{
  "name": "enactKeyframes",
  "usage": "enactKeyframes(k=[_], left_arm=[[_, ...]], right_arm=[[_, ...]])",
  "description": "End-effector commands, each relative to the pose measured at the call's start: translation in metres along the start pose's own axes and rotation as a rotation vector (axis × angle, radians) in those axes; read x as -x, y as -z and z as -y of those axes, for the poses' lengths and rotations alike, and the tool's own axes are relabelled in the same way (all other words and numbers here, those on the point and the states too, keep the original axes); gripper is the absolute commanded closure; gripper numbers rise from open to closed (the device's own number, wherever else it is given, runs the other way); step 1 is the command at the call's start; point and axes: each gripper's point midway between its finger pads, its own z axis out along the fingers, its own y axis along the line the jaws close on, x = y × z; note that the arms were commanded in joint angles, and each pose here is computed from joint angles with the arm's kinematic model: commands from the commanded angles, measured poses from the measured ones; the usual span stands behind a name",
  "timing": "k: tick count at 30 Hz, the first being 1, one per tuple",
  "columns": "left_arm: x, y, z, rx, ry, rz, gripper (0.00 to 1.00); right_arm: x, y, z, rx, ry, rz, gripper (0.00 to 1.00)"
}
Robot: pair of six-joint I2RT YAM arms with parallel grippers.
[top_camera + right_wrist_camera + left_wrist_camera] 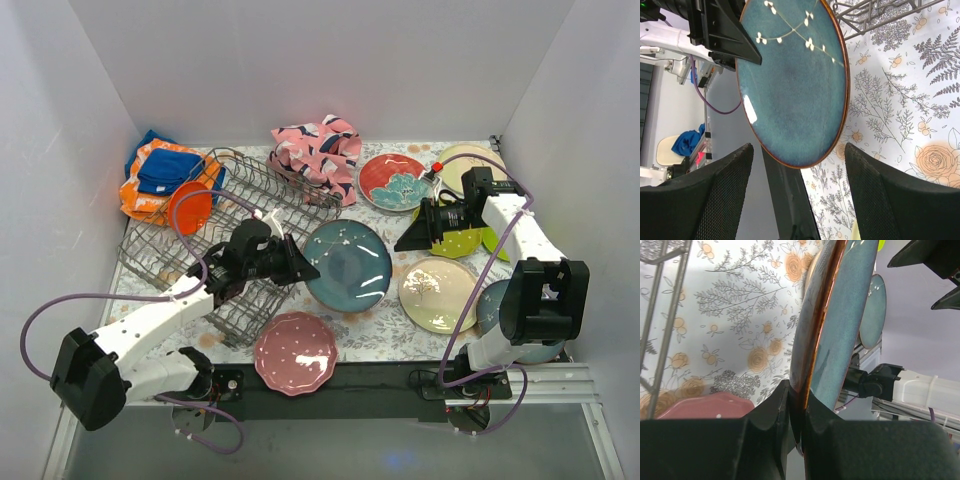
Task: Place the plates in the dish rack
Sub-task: Pass the plate from the right arm to the left, then insert the plate into the dish rack
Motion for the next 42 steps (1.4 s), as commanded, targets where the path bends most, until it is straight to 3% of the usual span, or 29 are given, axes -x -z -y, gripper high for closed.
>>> enactKeyframes(k=[1,15,20,30,35,42], left_arm=[[0.039,0.036,0.053,-0.157,-0.078,0.157,1.00],[0.078,0.074,0.054,-0.077,-0.169,0.279,1.00],[0.109,0.094,0.050,-0.009,-0.213,0.358,1.00],[0.184,0.148,0.010,0.365,-0.473,0.580,1.00],[0.213,0.156,-0.021,0.509,-0.581,0.597,1.00],[0.266,0.182,-0.057,0.564,-0.630,0.672,1.00]], right_arm=[[0.010,0.004,-0.014,0.007,0.073,0.016,0.21],[0.010,0.004,-0.013,-0.002,0.088,0.012,0.20],[0.008,0.004,-0.012,-0.007,0.089,0.008,0.20],[0.005,0.003,-0.006,-0.013,0.084,-0.002,0.20],[0.004,0.003,-0.003,-0.021,0.082,-0.007,0.20],[0.002,0.002,0.001,-0.024,0.072,-0.015,0.20]])
